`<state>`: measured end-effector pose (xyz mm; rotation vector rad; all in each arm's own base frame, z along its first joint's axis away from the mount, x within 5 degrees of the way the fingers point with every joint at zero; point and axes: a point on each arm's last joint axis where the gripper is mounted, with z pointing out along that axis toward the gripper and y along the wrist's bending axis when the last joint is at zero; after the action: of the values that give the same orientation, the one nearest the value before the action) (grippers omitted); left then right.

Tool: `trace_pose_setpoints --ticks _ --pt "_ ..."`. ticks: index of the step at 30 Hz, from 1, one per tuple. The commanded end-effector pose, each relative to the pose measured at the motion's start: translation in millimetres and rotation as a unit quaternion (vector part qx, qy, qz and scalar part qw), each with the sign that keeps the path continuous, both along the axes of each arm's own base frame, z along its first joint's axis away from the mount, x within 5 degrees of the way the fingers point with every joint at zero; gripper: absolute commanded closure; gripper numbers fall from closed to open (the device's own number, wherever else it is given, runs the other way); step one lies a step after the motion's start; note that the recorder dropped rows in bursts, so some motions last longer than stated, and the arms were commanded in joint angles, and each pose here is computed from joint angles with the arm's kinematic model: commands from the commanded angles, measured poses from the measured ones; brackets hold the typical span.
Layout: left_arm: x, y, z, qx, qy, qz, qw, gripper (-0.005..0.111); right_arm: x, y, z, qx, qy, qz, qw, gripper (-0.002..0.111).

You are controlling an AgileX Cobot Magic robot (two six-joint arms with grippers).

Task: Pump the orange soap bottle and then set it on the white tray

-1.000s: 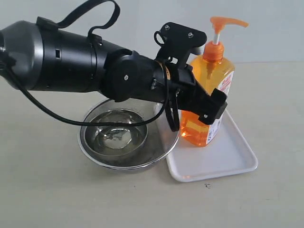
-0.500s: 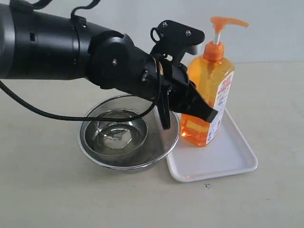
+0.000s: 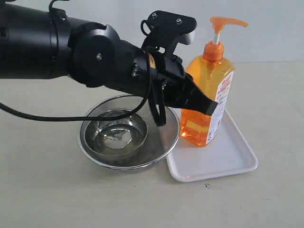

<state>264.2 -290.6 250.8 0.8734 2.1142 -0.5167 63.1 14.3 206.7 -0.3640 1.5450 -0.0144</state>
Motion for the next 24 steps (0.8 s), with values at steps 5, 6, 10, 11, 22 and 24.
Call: trace_pose_setpoints --ticks 5,6,10,11,22,24 --pt "-34 23 18 -0.053 -0.046 -0.001 0.998 0.101 0 0 1 0.001 -0.006 -0.002 1.0 0.108" --pt "-38 27 19 -0.057 -0.05 0.0 0.997 0.101 0 0 1 0.001 -0.006 -0.002 1.0 0.108" --pt "-54 47 19 -0.072 -0.052 0.012 0.996 0.101 0 0 1 0.001 -0.006 -0.002 1.0 0.108" --pt "-58 52 18 -0.077 -0.051 0.015 0.996 0.101 0 0 1 0.001 -0.006 -0.002 1.0 0.108" --pt "-107 109 -26 -0.065 0.022 0.054 0.996 0.101 0 0 1 0.001 -0.006 -0.002 1.0 0.108" --pt "-112 115 -35 -0.058 0.045 0.063 0.995 0.101 0 0 1 0.001 -0.006 -0.002 1.0 0.108"
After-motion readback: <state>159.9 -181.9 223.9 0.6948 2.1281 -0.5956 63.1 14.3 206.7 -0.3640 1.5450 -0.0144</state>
